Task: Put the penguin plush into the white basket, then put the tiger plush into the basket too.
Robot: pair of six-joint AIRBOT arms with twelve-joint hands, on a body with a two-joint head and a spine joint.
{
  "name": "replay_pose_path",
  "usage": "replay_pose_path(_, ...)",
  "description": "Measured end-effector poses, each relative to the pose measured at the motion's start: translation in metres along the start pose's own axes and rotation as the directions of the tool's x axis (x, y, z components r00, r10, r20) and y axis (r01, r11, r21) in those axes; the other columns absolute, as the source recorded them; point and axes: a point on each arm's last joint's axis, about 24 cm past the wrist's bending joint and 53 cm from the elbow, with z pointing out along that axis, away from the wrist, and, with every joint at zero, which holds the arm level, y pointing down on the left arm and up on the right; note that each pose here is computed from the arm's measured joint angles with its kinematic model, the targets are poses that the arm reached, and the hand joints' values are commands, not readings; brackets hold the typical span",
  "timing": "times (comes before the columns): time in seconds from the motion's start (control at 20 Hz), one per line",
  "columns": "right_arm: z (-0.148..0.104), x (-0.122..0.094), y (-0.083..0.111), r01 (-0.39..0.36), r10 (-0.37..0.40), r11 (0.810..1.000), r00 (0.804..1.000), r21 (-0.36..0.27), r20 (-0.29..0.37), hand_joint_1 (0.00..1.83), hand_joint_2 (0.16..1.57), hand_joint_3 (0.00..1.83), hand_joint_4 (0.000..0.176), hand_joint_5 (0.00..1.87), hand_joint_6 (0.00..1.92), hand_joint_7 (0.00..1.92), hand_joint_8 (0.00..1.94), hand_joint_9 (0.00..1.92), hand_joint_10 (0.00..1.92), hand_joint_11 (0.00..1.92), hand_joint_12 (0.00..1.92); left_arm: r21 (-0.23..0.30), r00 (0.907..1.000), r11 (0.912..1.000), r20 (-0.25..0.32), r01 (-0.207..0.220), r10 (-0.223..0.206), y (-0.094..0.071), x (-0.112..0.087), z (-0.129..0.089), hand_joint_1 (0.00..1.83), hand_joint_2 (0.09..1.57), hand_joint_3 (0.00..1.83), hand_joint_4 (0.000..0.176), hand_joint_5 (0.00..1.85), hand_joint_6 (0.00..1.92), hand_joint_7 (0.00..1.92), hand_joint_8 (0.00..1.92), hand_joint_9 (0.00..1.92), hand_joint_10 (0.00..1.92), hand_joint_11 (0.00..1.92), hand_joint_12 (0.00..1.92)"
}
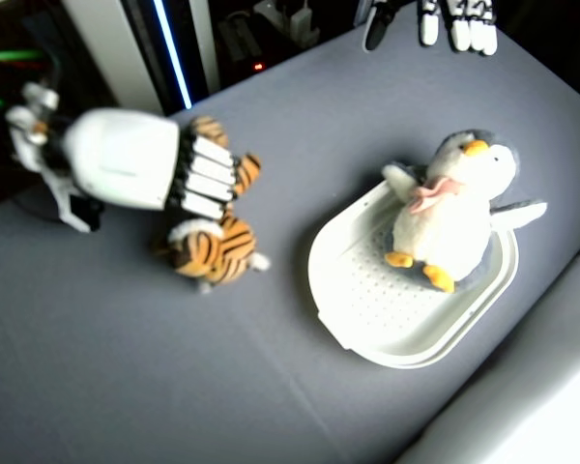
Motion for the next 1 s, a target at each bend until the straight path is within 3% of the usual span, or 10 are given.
replay_pose_path(0.1,0.011,-0.026,0.0,0.038,-0.035,0.999,0.995,-0.019,0.098,1.21,1.2,0.01,0.0,0.98,0.98,0.64,1.46,0.73,0.71,0.56,0.99,-0.009,1.0,1.0,0.004,0.003,-0.003,0.002,-0.001,0.0,0.72,0.86,0.0,0.176,0.02,0.0,0.0,0.0,0.0,0.0,0.0,0.0)
replay_pose_path(0.15,0.018,-0.038,-0.005,0.033,-0.031,0.999,0.989,-0.013,0.147,1.19,1.22,0.0,0.0,0.9,1.01,0.69,1.53,0.77,1.07,0.74,1.44,-0.012,1.0,0.9999,0.005,0.005,-0.005,0.003,-0.001,0.0,0.72,0.87,0.0,0.176,0.01,0.0,0.0,0.0,0.0,0.0,0.0,0.0)
replay_pose_path(0.2,0.03,-0.05,-0.009,0.038,-0.034,0.999,0.982,-0.016,0.184,1.16,1.24,0.0,0.0,0.83,1.18,0.67,1.51,0.73,1.03,0.7,1.36,-0.013,0.9999,0.9999,0.004,0.011,-0.011,0.003,0.001,0.0,0.71,0.86,0.0,0.176,0.0,0.0,0.0,0.0,0.0,0.0,0.0,0.0)
replay_pose_path(0.45,0.08,-0.062,-0.028,0.04,-0.043,0.999,0.978,0.02,0.202,1.2,1.21,0.0,0.0,0.94,1.06,0.69,1.44,0.82,1.25,0.85,1.53,-0.01,0.9997,0.9997,-0.007,0.021,-0.021,0.005,0.007,0.001,0.71,0.86,0.0,0.16,0.04,0.01,0.0,0.0,0.0,0.0,0.0,0.0)
replay_pose_path(0.6,0.108,-0.063,-0.047,0.044,-0.058,0.996,0.981,0.082,0.186,1.34,1.21,0.0,0.0,0.92,1.13,0.62,1.46,0.75,1.38,0.6,1.34,-0.017,0.9998,0.9997,-0.004,0.019,-0.019,0.008,0.006,0.002,0.73,0.88,0.01,0.138,0.04,0.01,0.0,0.0,0.0,0.0,0.0,0.0)
replay_pose_path(0.8,0.141,-0.06,-0.058,0.076,-0.094,0.987,0.988,0.14,0.125,1.34,1.22,0.0,0.0,0.92,1.04,0.58,1.52,0.7,1.53,0.59,1.45,-0.012,0.9994,0.9994,-0.001,0.034,-0.034,0.007,0.008,0.003,0.76,0.89,0.01,0.145,0.04,0.01,0.0,0.0,0.0,0.0,0.0,0.0)
replay_pose_path(0.85,0.146,-0.06,-0.055,0.089,-0.105,0.987,0.988,0.137,0.116,1.18,1.11,0.0,0.015,0.69,0.46,0.43,0.55,0.47,0.63,0.21,1.09,-0.003,0.9995,0.9995,-0.007,0.031,-0.032,0.006,0.01,0.004,0.77,0.89,0.01,0.142,0.05,0.01,0.0,0.0,0.0,0.0,0.0,0.0)
replay_pose_path(0.9,0.149,-0.059,-0.051,0.11,-0.123,0.986,0.987,0.129,0.104,0.96,1.02,0.0,0.105,0.42,0.12,0.3,0.18,0.28,0.23,0.04,0.83,-0.003,0.9994,0.9994,-0.008,0.034,-0.034,0.006,0.011,0.005,0.78,0.88,0.0,0.143,0.05,0.01,0.01,0.0,0.0,0.0,0.0,0.0)
replay_pose_path(0.95,0.15,-0.058,-0.05,0.12,-0.132,0.985,0.987,0.127,0.095,0.96,1.02,0.0,0.105,0.42,0.12,0.3,0.18,0.28,0.23,0.04,0.83,-0.006,0.9987,0.9987,-0.007,0.05,-0.05,0.007,0.01,0.005,0.78,0.88,0.0,0.143,0.05,0.01,0.01,0.0,0.0,0.0,0.0,0.0)
replay_pose_path(1.0,0.151,-0.054,-0.049,0.123,-0.134,0.984,0.987,0.127,0.086,0.73,0.96,0.0,0.173,0.04,0.0,0.02,0.01,0.02,0.01,0.0,0.13,-0.013,0.9986,0.9986,-0.002,0.052,-0.052,0.009,0.009,0.005,0.77,0.88,0.0,0.142,0.05,0.0,0.01,0.0,0.0,0.0,0.0,0.0)
